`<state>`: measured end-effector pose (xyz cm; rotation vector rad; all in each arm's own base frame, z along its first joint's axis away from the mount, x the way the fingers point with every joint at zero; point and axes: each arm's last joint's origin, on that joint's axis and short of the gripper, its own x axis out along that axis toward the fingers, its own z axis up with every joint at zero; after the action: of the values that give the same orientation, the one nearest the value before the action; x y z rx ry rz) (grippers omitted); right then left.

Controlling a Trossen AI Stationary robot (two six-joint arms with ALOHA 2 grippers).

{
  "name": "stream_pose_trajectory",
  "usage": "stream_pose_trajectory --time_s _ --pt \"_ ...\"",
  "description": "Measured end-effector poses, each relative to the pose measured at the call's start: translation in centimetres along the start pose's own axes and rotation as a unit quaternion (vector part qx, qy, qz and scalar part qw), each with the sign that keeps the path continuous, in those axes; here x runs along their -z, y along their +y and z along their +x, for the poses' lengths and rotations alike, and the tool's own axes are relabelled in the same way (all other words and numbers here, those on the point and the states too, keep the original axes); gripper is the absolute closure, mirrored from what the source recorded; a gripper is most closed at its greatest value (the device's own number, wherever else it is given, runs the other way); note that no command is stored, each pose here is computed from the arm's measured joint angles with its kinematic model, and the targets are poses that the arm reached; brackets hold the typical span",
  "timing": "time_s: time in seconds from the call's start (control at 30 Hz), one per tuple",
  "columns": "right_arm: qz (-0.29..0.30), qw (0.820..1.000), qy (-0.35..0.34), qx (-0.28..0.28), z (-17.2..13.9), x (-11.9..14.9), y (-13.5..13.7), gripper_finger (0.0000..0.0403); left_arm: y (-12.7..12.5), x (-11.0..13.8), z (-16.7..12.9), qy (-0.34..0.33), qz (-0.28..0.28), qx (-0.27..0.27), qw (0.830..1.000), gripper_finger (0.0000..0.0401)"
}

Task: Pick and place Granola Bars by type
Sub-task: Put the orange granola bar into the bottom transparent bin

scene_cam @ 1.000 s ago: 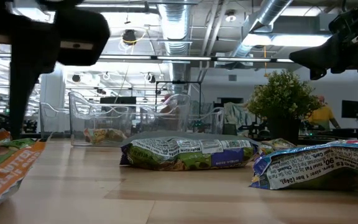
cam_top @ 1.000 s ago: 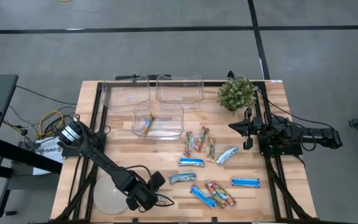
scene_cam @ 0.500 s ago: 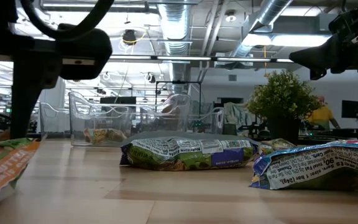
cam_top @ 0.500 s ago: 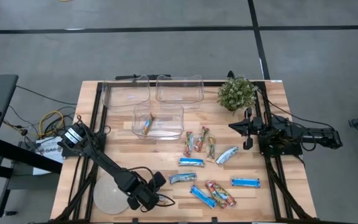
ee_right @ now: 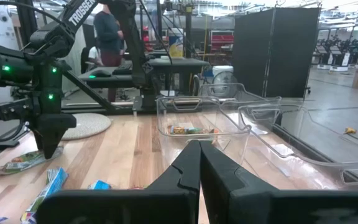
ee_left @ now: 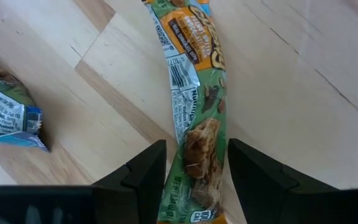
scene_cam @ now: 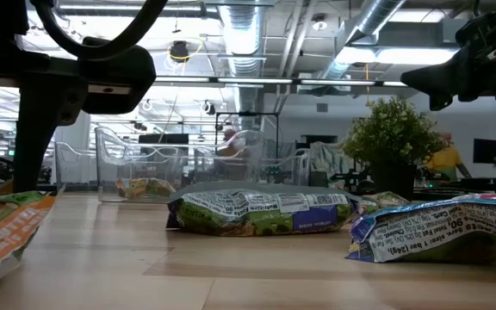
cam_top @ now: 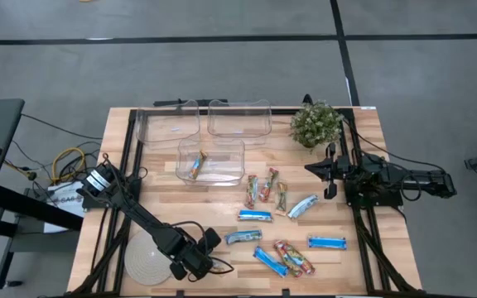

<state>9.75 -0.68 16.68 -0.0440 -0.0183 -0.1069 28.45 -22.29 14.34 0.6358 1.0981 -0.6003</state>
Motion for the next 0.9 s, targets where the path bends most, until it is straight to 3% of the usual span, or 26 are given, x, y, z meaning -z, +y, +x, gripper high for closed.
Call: stream_pose_trajectory --time_s 0.17,0.57,0.9 --pt "0.0 1.0 0.0 0.0 0.0 0.0 0.0 0.0403 0.0 0.0 0.0 0.0 -0.009 0.0 1.0 0.0245" --pt "0.0 1.0 0.0 0.0 0.0 0.0 0.0 0.0403 0.0 -0.2 -0.1 -0.011 -0.011 -0.002 1.0 0.0344" --pt "0.0 1.0 0.0 0.0 0.0 0.0 0.0 0.0403 0.8 -1.3 -1.1 -0.074 -0.071 -0.013 0.995 0.0355"
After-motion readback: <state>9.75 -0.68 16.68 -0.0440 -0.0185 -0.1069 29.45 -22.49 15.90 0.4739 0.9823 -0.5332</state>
